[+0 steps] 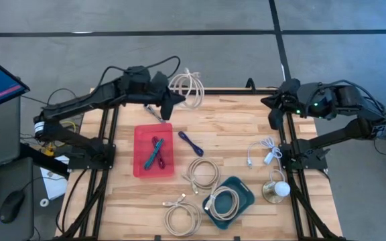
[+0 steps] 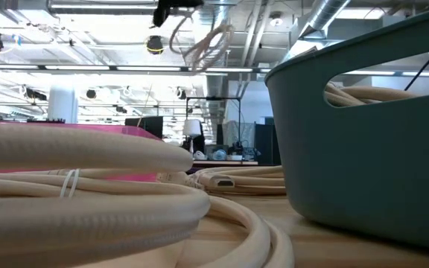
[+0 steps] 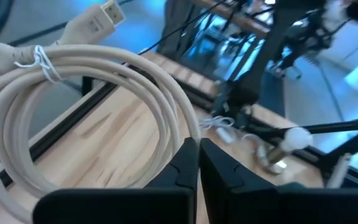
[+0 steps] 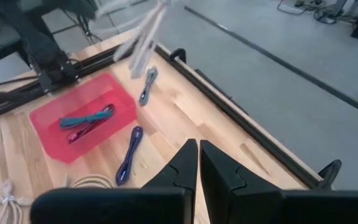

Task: Pick & Place USB Port
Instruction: Put the white HDMI cable into the blue bin

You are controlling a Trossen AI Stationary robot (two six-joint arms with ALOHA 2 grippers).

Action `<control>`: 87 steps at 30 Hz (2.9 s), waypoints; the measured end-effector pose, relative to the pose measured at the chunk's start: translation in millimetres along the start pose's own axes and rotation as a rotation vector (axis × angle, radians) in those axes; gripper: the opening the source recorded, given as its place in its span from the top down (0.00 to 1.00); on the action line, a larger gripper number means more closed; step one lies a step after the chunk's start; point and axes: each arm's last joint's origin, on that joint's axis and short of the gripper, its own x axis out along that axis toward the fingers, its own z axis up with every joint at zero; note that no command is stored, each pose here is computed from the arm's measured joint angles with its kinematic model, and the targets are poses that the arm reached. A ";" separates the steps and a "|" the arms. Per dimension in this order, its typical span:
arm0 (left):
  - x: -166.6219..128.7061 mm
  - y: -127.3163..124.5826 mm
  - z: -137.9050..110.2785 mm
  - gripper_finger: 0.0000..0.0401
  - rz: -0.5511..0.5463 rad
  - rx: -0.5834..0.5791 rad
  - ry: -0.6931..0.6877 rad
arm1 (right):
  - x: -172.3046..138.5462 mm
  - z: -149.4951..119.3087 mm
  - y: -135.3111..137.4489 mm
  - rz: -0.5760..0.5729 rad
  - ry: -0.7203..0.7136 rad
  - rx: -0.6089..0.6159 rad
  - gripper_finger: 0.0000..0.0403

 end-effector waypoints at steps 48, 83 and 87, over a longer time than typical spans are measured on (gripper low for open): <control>22.4 -46.1 -53.5 0.76 -0.248 0.088 0.189 | 87.7 6.8 21.0 -0.157 0.223 0.034 0.76; 111.2 -61.6 -161.9 0.60 -0.161 0.300 0.759 | 93.1 7.8 -5.6 -0.280 0.274 0.088 0.76; 121.7 -58.6 -174.0 0.60 -0.138 0.301 0.805 | 93.1 7.8 -5.6 -0.280 0.274 0.087 0.76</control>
